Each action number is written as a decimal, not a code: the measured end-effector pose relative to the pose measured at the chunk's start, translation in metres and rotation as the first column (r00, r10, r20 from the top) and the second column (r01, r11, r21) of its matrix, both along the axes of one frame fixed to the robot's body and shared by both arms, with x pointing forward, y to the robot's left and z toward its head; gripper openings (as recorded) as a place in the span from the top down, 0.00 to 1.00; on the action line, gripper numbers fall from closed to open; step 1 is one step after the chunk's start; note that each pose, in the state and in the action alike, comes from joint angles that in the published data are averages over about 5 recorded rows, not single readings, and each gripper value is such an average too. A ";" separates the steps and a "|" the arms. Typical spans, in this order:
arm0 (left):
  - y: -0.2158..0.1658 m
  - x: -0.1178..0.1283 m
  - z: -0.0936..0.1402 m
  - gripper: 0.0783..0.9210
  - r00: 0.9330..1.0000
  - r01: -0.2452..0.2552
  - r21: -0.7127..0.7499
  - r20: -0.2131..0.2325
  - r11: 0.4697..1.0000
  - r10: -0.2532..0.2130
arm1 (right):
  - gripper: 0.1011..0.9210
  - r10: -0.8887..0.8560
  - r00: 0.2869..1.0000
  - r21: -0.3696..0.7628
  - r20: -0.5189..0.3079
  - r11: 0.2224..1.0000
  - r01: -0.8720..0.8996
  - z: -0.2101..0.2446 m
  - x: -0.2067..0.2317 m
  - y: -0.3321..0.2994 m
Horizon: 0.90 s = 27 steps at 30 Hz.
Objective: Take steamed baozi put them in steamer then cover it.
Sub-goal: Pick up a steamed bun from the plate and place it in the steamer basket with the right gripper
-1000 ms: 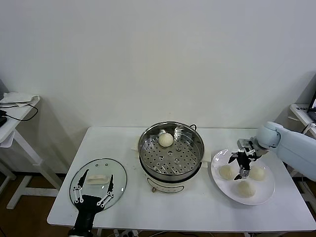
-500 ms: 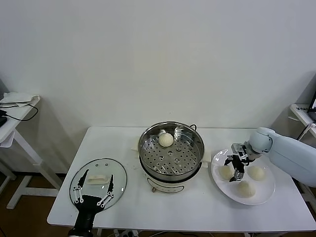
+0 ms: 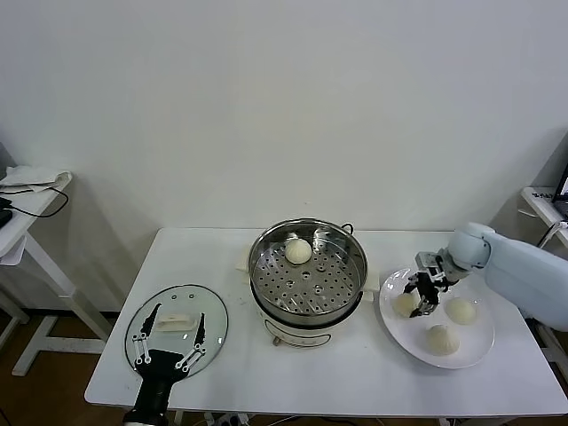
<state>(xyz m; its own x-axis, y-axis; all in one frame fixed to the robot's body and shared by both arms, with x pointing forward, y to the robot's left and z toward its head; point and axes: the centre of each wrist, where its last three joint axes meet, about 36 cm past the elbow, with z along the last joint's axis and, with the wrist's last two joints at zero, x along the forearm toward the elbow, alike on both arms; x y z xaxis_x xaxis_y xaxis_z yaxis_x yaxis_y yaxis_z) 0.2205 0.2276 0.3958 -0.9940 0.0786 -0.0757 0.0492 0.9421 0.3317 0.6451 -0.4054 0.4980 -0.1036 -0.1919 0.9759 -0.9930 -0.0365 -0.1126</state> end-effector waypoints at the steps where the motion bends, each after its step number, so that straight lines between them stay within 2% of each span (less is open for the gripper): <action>1: 0.000 0.000 0.000 0.12 1.000 0.001 0.000 0.001 1.000 -0.001 | 0.36 0.008 1.000 0.001 0.002 1.000 -0.008 0.009 0.004 0.002; 9: 0.001 0.002 0.001 0.12 1.000 0.008 0.004 0.006 1.000 -0.008 | 0.35 0.110 0.994 0.014 0.021 0.994 -0.110 0.109 0.034 0.040; 17: 0.000 0.005 0.000 0.12 1.000 0.011 0.000 0.003 1.000 -0.011 | 0.35 0.254 0.966 0.015 0.050 0.967 -0.255 0.198 0.046 0.125; 22: -0.001 0.006 0.000 0.12 1.000 0.013 -0.001 0.006 1.000 -0.013 | 0.36 0.330 0.944 0.019 0.032 0.944 -0.330 0.216 0.043 0.185; 27: -0.001 0.007 0.001 0.12 1.000 0.011 -0.002 0.012 1.000 -0.011 | 0.37 0.368 0.930 0.030 0.015 0.929 -0.368 0.209 0.037 0.236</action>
<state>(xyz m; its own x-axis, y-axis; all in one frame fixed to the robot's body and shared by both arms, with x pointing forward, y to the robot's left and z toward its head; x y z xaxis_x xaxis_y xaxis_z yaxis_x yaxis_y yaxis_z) 0.2277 0.2266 0.3965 -0.9921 0.0892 -0.0882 0.0553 0.9422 0.3304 0.6822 -0.1692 0.7073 -0.0290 -0.2490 0.9681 -0.9094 -0.3955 -0.1290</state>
